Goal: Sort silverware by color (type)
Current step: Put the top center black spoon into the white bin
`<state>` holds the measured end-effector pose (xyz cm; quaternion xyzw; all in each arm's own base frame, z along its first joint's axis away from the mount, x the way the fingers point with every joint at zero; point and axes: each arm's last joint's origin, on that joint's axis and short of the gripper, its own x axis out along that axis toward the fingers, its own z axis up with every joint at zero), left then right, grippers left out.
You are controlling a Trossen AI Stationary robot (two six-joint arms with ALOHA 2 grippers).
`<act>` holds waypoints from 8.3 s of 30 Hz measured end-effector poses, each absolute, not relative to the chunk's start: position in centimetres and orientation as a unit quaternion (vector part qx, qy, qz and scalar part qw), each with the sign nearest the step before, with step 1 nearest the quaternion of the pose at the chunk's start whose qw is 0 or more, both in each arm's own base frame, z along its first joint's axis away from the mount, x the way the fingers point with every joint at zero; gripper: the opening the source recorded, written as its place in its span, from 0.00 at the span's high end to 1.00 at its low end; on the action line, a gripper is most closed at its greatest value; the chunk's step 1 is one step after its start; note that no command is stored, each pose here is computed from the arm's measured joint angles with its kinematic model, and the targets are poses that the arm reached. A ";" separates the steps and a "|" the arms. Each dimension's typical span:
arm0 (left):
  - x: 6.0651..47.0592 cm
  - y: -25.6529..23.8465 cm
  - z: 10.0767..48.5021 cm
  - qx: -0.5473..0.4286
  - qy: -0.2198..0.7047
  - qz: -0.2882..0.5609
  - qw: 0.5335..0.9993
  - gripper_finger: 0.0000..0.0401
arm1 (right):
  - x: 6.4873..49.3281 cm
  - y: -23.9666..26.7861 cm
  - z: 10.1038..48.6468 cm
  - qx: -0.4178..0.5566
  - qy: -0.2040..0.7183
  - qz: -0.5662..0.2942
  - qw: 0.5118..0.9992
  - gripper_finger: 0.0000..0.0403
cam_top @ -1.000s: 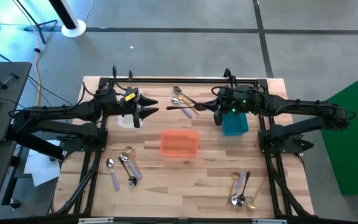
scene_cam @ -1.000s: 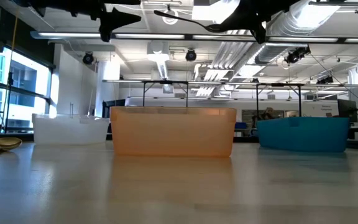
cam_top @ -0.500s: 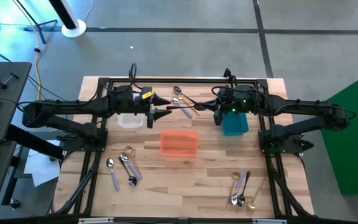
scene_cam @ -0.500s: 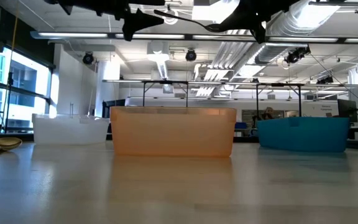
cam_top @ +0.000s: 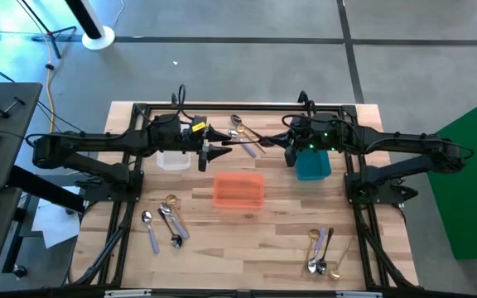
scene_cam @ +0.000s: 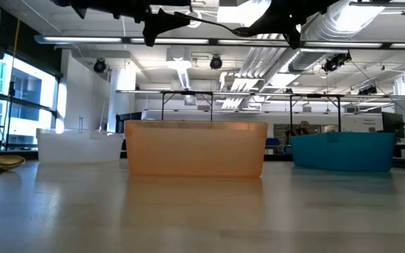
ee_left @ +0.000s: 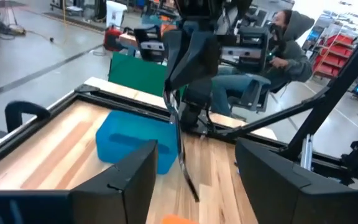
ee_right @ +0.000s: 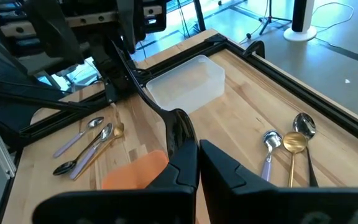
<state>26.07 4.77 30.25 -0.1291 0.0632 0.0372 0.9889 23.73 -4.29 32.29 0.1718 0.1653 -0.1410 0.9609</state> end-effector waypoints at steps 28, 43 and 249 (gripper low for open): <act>26.2 4.9 30.1 -0.113 0.066 0.044 0.990 0.87 | 23.7 -4.3 32.3 0.172 0.165 -0.141 0.961 1.00; 26.1 5.4 30.0 -0.132 0.069 0.054 0.987 0.99 | 23.7 -4.3 32.3 0.171 0.167 -0.141 0.961 1.00; 10.9 3.9 16.8 -0.358 0.333 0.464 0.739 0.97 | 21.6 -3.4 33.9 0.103 0.149 -0.067 0.981 0.50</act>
